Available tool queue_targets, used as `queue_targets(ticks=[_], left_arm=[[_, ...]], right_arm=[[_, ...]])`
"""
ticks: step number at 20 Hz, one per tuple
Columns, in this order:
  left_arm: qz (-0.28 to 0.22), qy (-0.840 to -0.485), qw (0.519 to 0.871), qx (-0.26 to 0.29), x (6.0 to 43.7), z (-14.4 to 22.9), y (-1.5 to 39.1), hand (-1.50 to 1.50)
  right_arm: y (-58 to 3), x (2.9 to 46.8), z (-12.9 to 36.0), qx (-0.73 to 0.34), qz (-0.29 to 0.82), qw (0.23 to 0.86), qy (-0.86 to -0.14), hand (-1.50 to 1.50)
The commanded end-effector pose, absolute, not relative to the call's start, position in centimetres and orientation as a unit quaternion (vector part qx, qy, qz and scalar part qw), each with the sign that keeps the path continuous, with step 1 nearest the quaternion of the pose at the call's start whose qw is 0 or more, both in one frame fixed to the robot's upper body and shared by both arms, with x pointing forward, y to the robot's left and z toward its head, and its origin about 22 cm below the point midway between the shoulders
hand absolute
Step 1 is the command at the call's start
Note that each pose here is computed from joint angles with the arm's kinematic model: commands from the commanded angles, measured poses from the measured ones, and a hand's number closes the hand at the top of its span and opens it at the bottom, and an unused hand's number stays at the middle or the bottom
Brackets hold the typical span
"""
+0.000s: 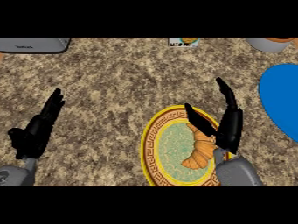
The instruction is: Pick the croissant from the plate and place it in the plate
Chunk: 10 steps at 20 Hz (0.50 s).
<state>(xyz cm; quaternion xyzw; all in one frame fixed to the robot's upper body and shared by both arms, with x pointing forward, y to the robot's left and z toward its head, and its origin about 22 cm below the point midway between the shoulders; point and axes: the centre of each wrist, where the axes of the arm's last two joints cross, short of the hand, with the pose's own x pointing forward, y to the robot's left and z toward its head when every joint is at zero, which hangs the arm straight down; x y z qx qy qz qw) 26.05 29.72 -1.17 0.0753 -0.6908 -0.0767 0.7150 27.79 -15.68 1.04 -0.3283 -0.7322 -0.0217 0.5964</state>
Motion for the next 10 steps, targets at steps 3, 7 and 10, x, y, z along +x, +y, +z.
queue_targets(ticks=[3, 7, 10], left_arm=[[-0.070, -0.684, 0.722, 0.073, 25.3, -2.3, 30.4, 0.00], [-0.061, -0.681, 0.726, 0.076, 24.6, -2.6, 30.8, 0.00], [-0.052, -0.681, 0.726, 0.084, 25.7, -1.9, 30.6, 0.00]], right_arm=[[-10.4, 23.9, -3.0, -0.408, -0.036, 0.553, -0.725, -1.50], [-10.8, 22.1, -3.1, -0.438, -0.029, 0.561, -0.701, -1.50], [-11.8, 21.4, -3.5, -0.471, 0.026, 0.602, -0.644, -1.50]])
